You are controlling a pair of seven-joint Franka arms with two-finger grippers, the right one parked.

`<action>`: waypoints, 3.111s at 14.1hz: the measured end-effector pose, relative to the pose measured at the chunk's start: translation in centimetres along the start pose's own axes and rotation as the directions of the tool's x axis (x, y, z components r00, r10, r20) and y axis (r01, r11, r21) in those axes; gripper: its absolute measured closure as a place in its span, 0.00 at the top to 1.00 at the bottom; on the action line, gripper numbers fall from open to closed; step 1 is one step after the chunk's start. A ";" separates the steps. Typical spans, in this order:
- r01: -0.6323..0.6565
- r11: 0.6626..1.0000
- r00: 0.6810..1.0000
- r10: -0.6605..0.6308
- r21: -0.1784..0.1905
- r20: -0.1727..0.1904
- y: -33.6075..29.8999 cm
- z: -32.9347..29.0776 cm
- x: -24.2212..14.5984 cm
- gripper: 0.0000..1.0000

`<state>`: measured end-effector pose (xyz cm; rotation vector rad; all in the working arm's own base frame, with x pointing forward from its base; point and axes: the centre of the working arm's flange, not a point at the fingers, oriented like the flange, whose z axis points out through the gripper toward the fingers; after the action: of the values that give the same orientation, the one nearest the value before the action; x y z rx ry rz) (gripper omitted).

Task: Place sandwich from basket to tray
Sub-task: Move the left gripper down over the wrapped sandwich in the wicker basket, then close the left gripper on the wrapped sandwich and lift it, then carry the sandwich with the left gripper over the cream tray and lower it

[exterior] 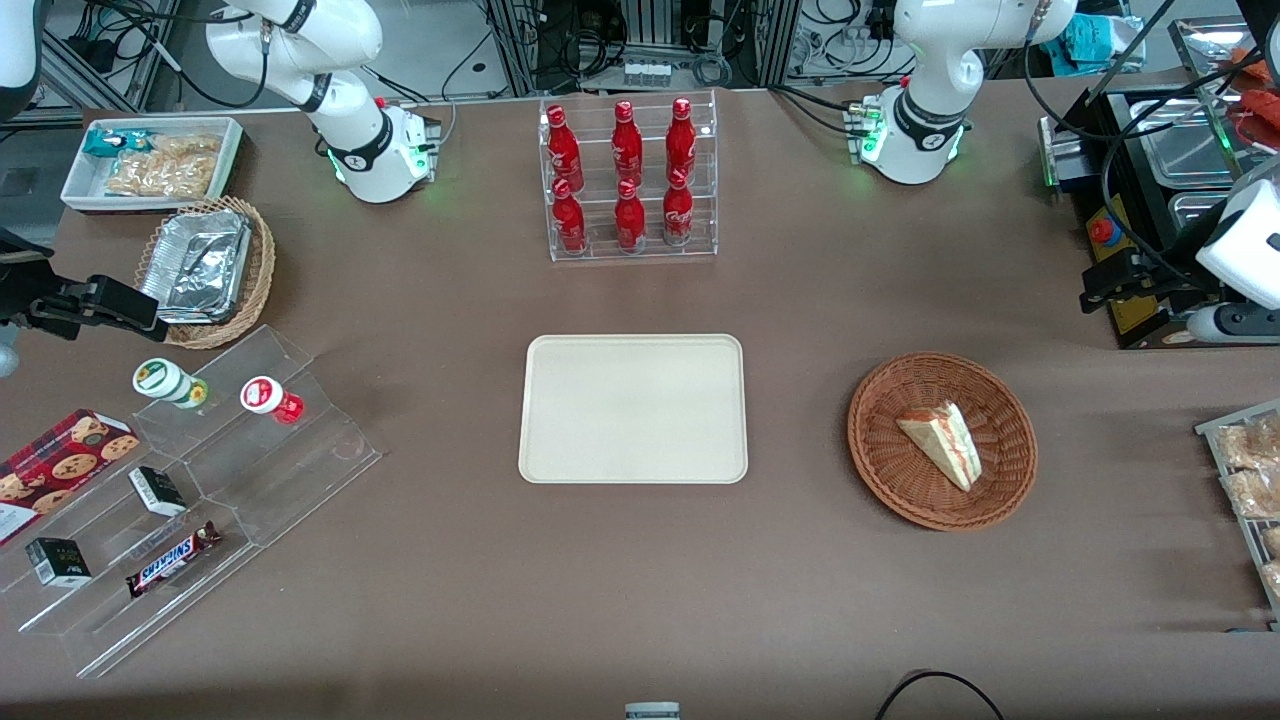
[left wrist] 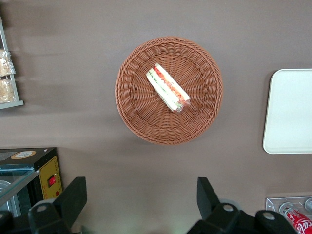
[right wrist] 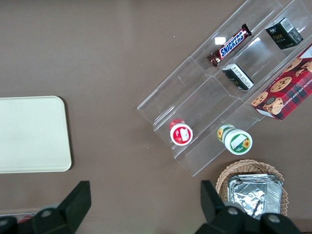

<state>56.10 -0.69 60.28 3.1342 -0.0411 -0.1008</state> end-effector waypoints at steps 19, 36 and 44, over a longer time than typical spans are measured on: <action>0.569 0.818 0.814 -0.574 0.079 0.091 4.9 29.7 8.8 1.00; 0.475 0.877 0.876 -0.478 0.068 0.054 17.0 27.1 7.1 0.32; 0.197 0.978 0.980 -0.199 0.064 0.030 42.3 27.6 1.9 0.36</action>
<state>55.08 -43.17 32.89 3.1882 0.2739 -0.1598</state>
